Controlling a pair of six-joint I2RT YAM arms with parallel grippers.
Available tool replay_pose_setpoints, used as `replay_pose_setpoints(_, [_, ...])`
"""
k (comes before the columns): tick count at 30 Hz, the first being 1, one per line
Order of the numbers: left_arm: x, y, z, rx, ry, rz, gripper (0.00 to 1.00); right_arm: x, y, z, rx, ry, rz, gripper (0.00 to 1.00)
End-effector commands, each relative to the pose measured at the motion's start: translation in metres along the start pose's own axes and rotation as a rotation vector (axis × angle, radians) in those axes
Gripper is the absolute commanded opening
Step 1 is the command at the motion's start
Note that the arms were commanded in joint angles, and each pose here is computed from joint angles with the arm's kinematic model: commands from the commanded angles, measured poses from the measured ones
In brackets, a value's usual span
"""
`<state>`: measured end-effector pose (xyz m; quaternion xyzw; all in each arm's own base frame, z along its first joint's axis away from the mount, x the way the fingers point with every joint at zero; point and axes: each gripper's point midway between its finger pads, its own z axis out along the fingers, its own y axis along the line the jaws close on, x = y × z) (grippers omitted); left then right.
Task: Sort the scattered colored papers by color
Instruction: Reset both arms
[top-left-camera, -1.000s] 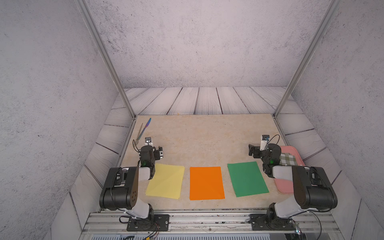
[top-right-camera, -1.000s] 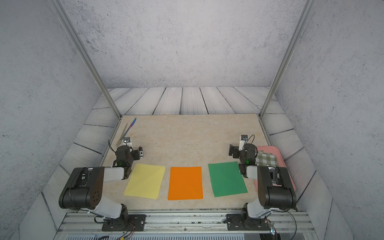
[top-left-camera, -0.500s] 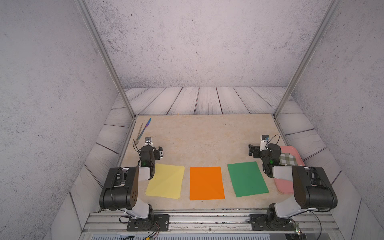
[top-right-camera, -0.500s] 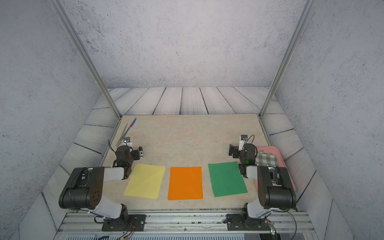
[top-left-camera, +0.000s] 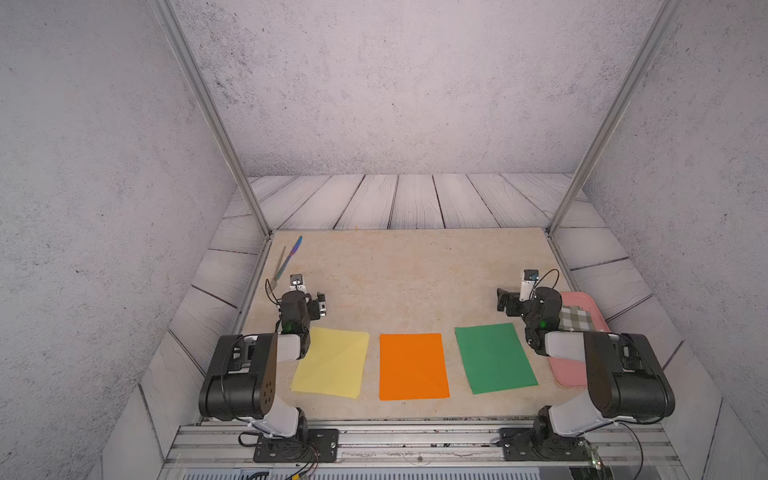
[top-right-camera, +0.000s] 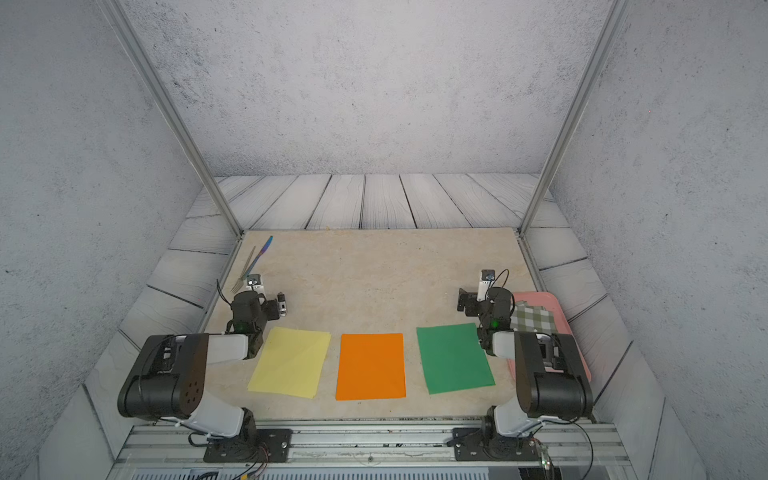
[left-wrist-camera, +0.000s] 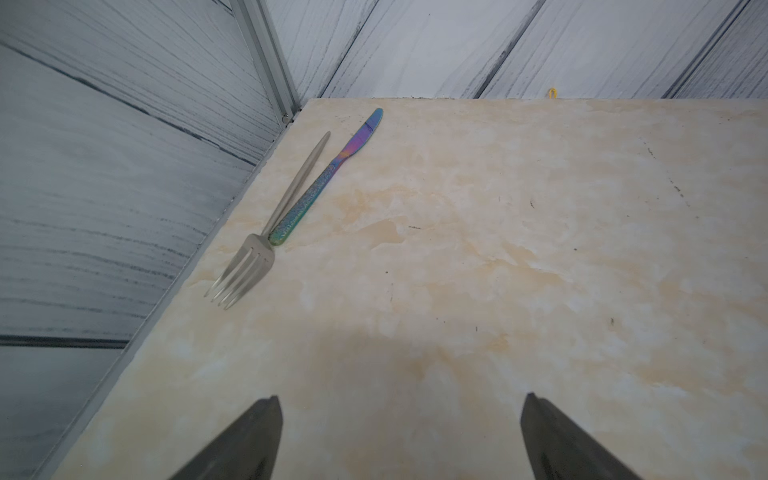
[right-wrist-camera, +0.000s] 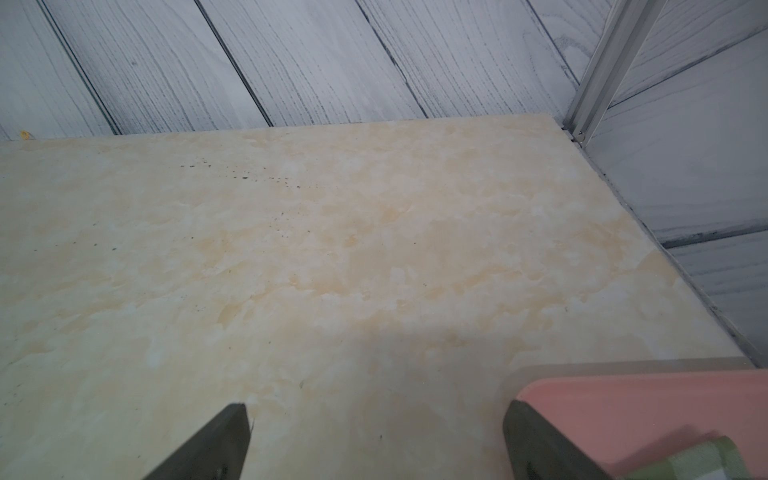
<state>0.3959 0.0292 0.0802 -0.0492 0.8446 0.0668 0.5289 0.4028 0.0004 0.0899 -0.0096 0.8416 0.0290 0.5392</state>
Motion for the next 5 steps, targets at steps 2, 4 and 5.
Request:
replay_pose_setpoints(2, [-0.0113,-0.0018,-0.0012,0.008,-0.03,0.002,0.96,0.0039,-0.0007,0.0019,0.01,0.008,-0.008,0.99])
replay_pose_setpoints(4, [-0.0116,-0.0019,-0.0014,0.009,-0.031,0.002,0.96,0.0031,-0.0008,0.0008,0.01,0.003,-0.008,0.99])
replay_pose_setpoints(5, [-0.0114,-0.0018,-0.0012,0.008,-0.03,0.002,0.96,0.0031,-0.0008,0.0007,0.01,0.002,-0.009,0.99])
